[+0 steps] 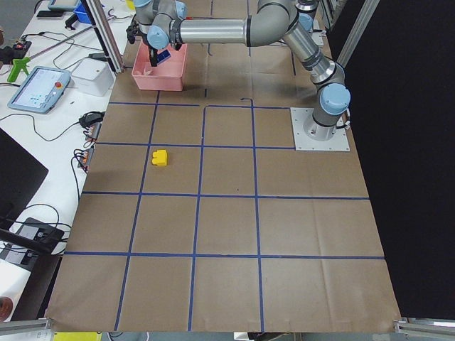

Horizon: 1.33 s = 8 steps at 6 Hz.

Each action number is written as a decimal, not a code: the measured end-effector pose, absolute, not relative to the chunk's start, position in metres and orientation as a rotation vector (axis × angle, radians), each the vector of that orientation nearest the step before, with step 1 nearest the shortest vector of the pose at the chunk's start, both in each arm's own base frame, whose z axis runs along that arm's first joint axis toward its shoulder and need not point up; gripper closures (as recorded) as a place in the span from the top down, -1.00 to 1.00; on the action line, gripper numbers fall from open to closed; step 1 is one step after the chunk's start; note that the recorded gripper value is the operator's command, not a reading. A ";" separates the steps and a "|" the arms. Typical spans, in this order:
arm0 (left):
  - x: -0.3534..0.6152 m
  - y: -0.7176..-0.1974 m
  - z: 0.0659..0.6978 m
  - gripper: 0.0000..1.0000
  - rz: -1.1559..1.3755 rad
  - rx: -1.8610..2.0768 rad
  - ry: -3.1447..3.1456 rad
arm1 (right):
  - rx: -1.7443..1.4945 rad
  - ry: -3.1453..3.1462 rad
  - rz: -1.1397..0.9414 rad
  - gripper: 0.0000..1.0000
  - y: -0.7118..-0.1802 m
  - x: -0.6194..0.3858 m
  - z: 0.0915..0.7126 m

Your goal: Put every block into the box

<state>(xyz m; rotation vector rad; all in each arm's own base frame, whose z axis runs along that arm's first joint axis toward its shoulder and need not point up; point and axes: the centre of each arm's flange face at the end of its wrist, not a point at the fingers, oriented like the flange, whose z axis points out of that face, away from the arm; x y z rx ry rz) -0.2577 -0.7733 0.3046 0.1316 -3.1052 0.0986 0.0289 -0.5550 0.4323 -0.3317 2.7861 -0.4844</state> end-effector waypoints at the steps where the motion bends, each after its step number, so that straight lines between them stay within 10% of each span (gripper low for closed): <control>1: -0.260 -0.774 0.301 0.19 0.110 0.125 -3.108 | -0.352 2.764 -0.505 -0.92 -0.565 0.061 0.435; 2: -0.265 -0.774 0.303 0.81 0.134 0.122 -3.103 | -0.351 2.745 -0.516 -0.92 -0.579 0.091 0.436; 3: -0.272 -0.774 0.305 0.97 0.164 0.143 -3.090 | -0.368 2.731 -0.531 -0.92 -0.597 0.114 0.435; 8: -0.201 -0.779 0.376 0.99 0.291 0.218 -3.055 | -0.384 2.678 -0.525 -0.82 -0.643 0.198 0.424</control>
